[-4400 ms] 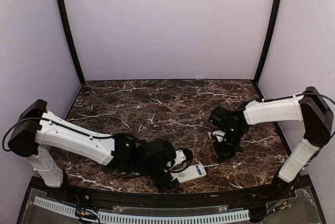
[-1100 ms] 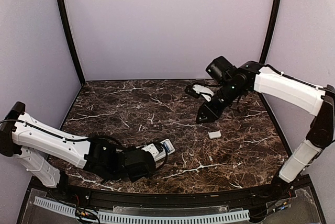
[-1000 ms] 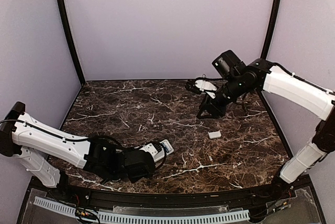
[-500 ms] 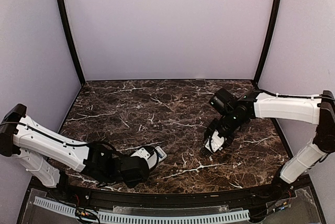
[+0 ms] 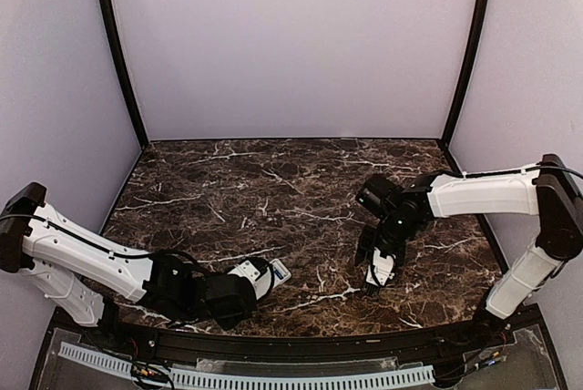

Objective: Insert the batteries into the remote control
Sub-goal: Pick up the battery at the center of the board.

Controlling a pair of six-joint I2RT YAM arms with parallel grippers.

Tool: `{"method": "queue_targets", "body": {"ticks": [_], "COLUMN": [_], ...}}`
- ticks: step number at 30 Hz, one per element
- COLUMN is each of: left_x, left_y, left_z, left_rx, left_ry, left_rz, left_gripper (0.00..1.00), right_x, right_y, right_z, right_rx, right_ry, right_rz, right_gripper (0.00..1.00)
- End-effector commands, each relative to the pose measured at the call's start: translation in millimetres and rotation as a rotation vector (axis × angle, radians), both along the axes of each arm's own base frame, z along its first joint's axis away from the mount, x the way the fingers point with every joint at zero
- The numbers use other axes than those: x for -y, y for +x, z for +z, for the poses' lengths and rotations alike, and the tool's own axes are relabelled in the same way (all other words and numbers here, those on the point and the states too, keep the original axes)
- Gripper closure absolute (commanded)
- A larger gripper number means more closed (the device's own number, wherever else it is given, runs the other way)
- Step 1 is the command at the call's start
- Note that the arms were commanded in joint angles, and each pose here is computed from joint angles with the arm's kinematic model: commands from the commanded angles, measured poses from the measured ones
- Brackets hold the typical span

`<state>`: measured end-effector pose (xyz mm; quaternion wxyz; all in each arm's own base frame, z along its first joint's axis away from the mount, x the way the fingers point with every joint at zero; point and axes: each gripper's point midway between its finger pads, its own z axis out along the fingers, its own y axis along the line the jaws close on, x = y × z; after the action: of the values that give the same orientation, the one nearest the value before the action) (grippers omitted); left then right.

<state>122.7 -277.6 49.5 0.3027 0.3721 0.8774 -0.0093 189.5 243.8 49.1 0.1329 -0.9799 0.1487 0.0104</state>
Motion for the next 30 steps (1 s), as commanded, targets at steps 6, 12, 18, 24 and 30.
{"method": "queue_targets", "body": {"ticks": [6,12,18,24,30], "left_x": [9,7,7,6,5], "left_y": [1,2,3,3,3], "left_z": [1,-2,-1,-1,-4], "left_rx": [0.016,0.014,0.015,0.014,0.013], "left_ry": [-0.012,-0.014,-0.017,-0.021,-0.017], "left_rz": [-0.038,-0.032,-0.030,-0.028,-0.026], "left_gripper": [1.00,1.00,1.00,1.00,1.00], "right_x": [4,15,13,11,9], "right_y": [-15,-22,-9,2,2], "right_z": [-20,-34,-37,-37,-38], "right_rx": [0.003,-0.011,0.031,0.064,0.051], "right_ry": [-0.032,-0.081,-0.101,-0.104,-0.099], "right_rz": [0.214,0.207,0.199,0.195,0.189], "right_gripper": [0.52,0.56,0.59,0.60,0.69]}}
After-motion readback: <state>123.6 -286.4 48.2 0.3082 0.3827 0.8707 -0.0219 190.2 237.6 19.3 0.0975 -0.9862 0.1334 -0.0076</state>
